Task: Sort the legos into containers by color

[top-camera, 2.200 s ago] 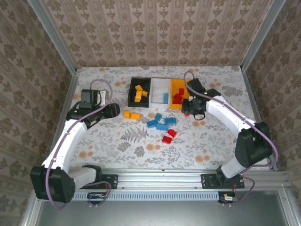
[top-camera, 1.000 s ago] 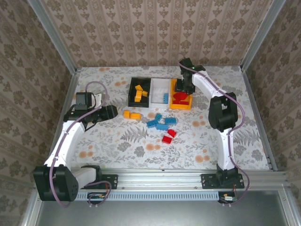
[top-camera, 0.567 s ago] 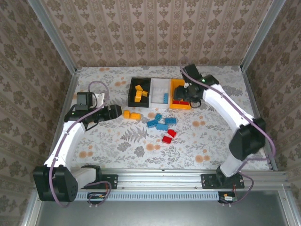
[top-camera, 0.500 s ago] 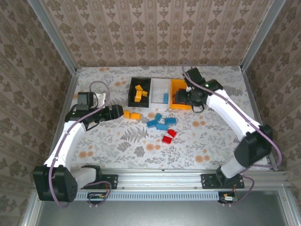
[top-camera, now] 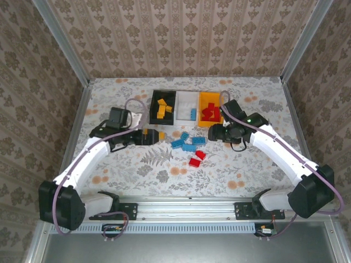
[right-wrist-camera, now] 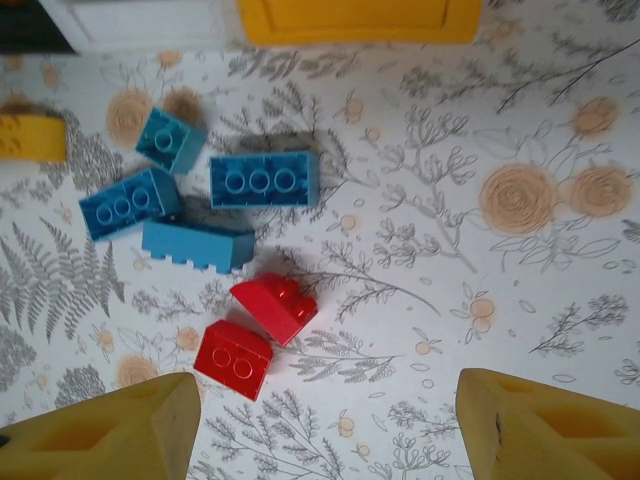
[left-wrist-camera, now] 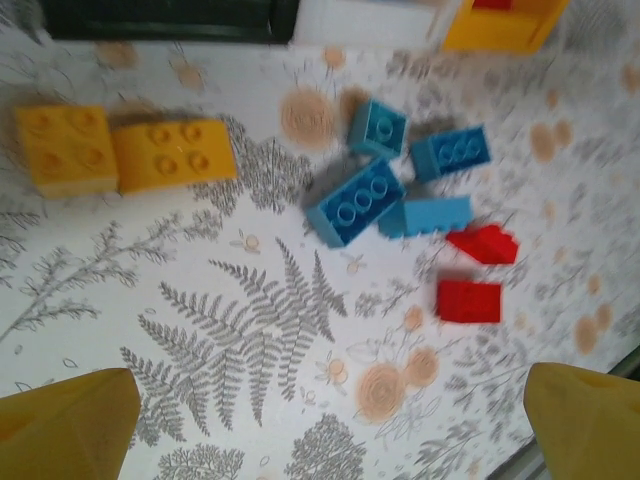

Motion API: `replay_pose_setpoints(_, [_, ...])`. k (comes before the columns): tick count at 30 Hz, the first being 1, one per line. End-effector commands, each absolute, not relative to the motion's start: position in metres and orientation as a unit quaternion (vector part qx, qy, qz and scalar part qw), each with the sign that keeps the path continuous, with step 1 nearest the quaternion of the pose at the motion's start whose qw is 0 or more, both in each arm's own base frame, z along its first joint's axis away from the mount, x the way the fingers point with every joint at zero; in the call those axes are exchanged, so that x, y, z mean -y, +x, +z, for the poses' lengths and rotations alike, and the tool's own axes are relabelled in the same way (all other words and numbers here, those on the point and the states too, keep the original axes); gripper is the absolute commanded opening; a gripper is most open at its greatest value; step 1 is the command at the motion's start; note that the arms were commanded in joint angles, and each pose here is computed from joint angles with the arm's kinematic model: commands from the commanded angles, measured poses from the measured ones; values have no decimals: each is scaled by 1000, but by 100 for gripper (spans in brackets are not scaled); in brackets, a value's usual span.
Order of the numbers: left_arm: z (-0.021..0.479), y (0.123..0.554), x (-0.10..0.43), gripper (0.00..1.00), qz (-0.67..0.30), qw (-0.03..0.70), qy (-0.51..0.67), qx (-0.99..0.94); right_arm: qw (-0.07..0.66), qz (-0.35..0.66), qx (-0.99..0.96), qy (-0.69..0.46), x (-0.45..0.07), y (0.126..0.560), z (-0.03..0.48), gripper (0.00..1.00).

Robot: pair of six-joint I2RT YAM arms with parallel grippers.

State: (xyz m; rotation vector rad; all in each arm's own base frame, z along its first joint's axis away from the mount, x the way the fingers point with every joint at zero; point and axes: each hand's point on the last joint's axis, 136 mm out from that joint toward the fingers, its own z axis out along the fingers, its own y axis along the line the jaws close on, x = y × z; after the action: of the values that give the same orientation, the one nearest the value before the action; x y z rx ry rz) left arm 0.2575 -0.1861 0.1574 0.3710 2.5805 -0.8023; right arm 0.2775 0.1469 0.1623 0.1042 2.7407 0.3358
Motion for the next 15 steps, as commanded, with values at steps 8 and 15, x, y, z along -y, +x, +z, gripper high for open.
replay_pose_setpoints(8, [122,246,207,100,-199,174,151,-953,107,145,-978,-107,-194,250,102,65])
replay_pose_setpoints(15, [117,243,202,100,-200,172,106,-959,70,119,-979,-150,-203,248,66,59])
